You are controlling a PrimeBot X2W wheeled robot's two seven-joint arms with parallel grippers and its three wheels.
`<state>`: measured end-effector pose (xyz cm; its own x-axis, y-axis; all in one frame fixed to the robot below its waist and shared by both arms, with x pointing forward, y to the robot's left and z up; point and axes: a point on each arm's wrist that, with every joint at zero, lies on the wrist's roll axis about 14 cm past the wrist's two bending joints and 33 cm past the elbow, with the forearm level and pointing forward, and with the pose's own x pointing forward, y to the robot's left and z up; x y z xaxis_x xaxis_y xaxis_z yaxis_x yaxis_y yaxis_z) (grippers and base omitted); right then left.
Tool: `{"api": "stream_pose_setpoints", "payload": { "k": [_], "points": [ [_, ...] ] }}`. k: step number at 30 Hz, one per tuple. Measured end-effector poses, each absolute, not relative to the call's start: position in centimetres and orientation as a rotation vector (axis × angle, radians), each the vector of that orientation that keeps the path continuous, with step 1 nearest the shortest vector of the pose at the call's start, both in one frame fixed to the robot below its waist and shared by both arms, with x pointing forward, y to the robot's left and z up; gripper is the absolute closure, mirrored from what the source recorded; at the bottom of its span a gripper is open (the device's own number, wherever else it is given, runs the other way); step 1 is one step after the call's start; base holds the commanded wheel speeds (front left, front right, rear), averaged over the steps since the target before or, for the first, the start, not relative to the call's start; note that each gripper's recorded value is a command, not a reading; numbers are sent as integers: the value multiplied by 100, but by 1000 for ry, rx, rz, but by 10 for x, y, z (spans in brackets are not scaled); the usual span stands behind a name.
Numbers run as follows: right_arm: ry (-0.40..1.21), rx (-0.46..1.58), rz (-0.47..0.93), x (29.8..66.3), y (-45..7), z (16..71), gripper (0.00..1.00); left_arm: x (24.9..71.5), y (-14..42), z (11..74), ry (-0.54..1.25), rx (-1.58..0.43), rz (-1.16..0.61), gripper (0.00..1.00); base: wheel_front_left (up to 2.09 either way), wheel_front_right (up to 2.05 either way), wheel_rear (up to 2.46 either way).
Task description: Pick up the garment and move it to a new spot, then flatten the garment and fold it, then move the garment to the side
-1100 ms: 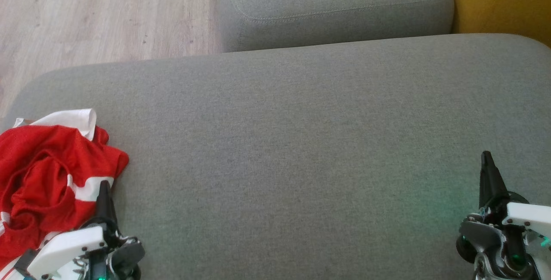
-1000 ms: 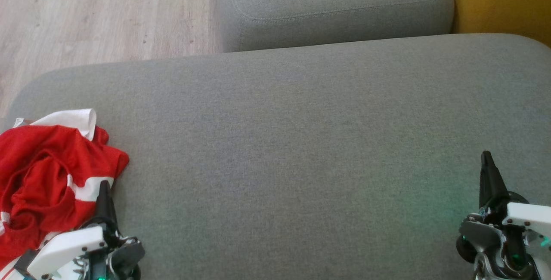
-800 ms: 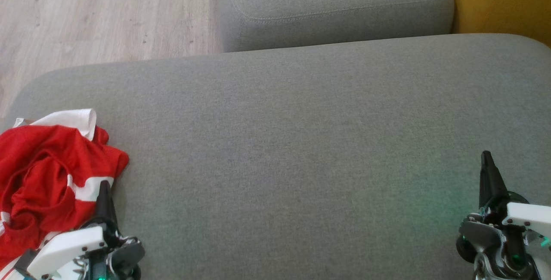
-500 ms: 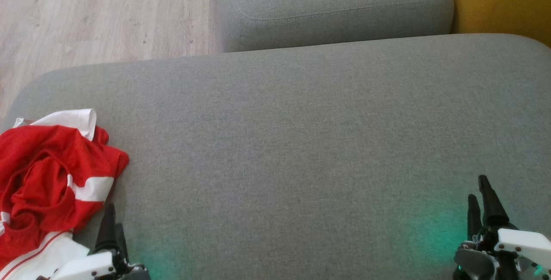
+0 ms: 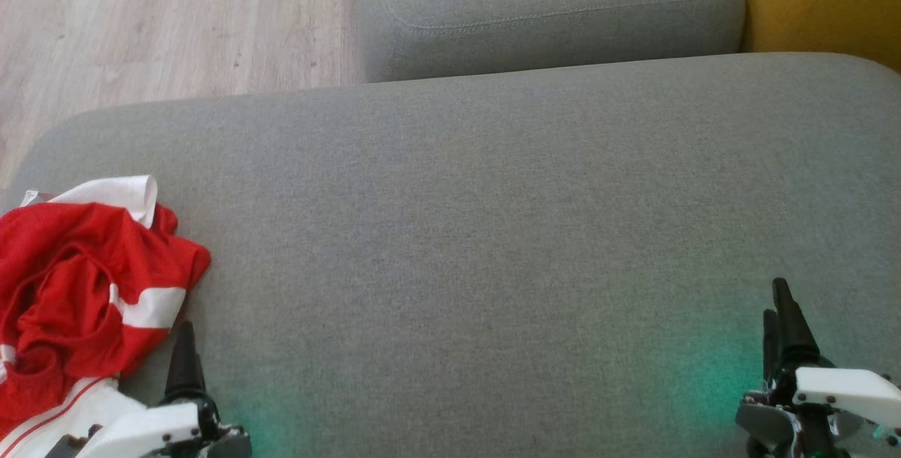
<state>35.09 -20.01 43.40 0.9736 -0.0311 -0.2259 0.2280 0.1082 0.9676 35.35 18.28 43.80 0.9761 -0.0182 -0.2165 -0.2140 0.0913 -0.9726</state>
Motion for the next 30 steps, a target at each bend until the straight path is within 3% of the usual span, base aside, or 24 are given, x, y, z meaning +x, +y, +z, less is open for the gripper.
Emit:
{"api": "stream_pose_setpoints", "payload": {
  "k": [30],
  "points": [
    [160,1046,-73,365,-179,452,0,366,160,458,205,-1045,72,0,0,0,0]
  ]
}}
